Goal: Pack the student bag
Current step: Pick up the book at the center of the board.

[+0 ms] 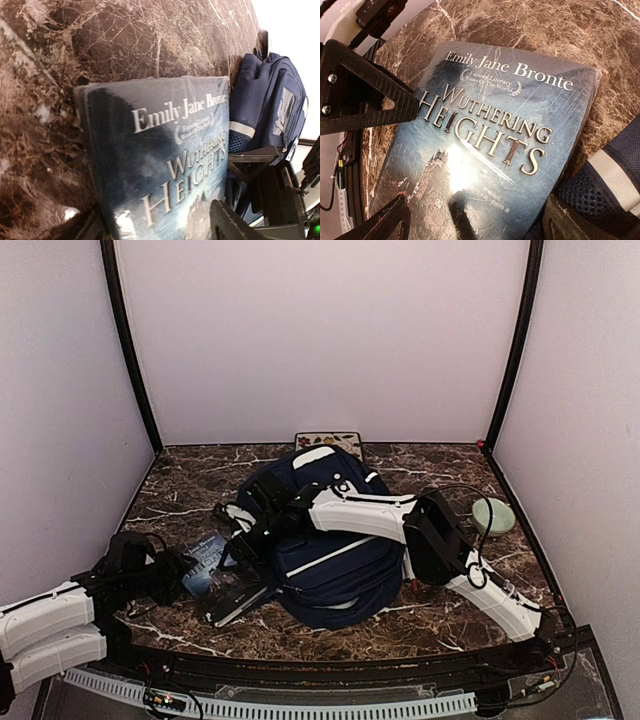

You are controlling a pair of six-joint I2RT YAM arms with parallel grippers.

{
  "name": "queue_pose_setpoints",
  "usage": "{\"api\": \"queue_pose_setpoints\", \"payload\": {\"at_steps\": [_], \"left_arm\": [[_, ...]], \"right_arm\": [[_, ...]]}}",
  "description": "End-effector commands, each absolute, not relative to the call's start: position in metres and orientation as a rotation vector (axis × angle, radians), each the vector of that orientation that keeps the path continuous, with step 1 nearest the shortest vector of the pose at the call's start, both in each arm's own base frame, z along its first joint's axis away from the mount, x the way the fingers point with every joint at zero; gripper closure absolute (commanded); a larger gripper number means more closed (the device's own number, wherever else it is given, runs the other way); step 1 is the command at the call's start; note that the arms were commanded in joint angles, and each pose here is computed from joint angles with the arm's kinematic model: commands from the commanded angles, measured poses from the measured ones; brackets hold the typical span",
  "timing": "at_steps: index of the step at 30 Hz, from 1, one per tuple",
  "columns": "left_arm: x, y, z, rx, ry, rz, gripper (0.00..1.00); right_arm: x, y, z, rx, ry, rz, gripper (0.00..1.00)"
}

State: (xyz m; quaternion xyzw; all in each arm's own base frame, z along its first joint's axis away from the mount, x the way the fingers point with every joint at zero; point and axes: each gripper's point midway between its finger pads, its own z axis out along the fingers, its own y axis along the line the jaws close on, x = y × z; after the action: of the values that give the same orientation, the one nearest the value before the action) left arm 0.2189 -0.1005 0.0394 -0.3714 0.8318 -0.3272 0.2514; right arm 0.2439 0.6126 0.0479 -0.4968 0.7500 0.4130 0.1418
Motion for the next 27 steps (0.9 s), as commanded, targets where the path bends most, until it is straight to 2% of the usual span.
{"api": "queue_pose_setpoints", "payload": {"at_steps": [1,6,15,19,22,24,27], "left_arm": [[0.244,-0.153,0.115,-0.724,2.058,-1.331,0.35],[0.249,-0.157,0.141,-0.650,1.985,-1.372,0.58],[0.249,-0.153,0.193,-0.544,1.807,-1.420,0.58],[0.246,-0.155,0.185,-0.542,1.839,-1.416,0.47],[0.248,-0.159,0.187,-0.521,1.825,-1.444,0.47],[0.251,-0.160,0.181,-0.558,1.878,-1.423,0.51],[0.254,-0.160,0.167,-0.600,1.961,-1.369,0.63]], "right_arm": [[0.187,0.578,-0.064,-1.543,2.496,1.190,0.09],[0.186,0.579,-0.061,-1.538,2.495,1.212,0.10],[0.184,0.583,-0.057,-1.516,2.499,1.269,0.10],[0.186,0.586,-0.048,-1.486,2.494,1.323,0.10],[0.187,0.587,-0.044,-1.473,2.490,1.346,0.10],[0.188,0.587,-0.044,-1.471,2.489,1.343,0.09],[0.189,0.586,-0.043,-1.466,2.492,1.342,0.10]]}}
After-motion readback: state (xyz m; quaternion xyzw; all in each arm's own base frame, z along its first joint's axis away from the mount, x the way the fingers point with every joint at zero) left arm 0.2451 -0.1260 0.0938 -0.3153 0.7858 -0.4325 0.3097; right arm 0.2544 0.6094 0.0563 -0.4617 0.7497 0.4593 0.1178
